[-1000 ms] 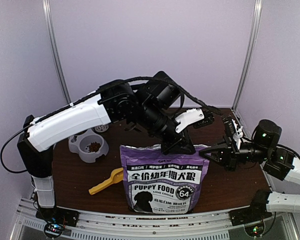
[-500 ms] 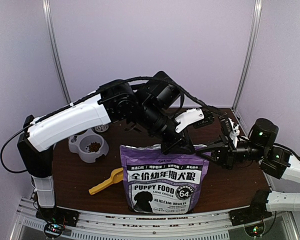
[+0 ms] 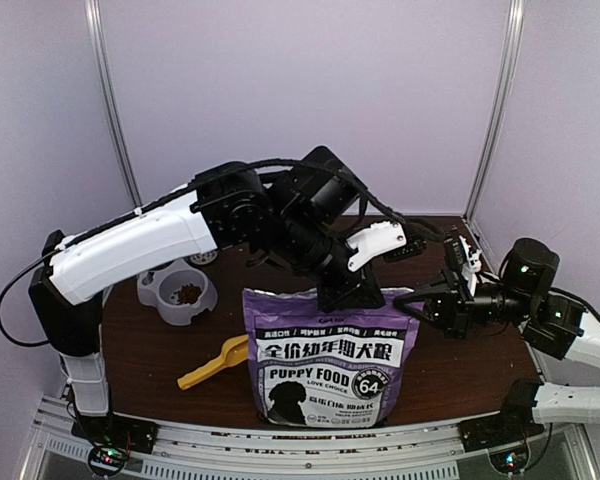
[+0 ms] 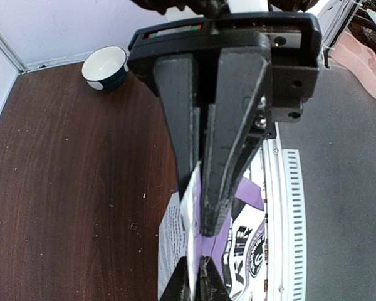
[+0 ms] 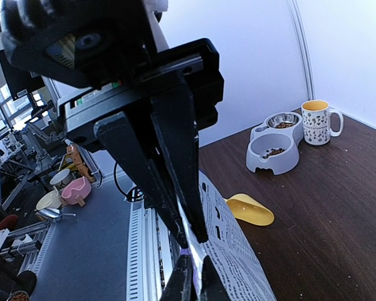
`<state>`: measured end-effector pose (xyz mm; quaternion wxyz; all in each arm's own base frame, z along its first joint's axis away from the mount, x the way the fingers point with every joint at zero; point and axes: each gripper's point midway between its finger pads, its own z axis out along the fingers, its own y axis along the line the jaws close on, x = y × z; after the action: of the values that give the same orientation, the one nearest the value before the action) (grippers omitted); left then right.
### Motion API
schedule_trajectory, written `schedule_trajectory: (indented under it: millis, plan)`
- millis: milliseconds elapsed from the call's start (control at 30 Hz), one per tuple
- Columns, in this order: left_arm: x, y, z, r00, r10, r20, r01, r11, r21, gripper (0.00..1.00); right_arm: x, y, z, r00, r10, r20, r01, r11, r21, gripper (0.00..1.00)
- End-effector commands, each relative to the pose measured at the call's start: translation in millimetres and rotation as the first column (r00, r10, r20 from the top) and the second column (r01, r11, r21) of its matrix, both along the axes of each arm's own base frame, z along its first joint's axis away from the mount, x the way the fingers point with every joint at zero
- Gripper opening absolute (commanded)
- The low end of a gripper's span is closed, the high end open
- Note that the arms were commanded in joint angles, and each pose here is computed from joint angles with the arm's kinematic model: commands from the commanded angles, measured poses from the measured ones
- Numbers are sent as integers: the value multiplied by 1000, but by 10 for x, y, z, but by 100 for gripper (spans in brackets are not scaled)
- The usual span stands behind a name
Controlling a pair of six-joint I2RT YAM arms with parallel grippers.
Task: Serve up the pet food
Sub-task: Press the seal on the pet food bag.
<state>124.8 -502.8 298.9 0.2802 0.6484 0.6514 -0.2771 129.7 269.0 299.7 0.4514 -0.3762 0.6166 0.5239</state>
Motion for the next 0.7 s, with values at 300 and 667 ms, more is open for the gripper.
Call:
schedule_trajectory:
  millis: [300, 667]
  plan:
    - [217, 449, 72, 990, 79, 114, -86, 994, 62, 0, 0, -64, 185, 998, -31, 55, 28, 999, 45, 0]
    - [323, 638, 2, 983, 111, 149, -126, 987, 99, 0, 6, -84, 197, 997, -44, 59, 42, 998, 44, 0]
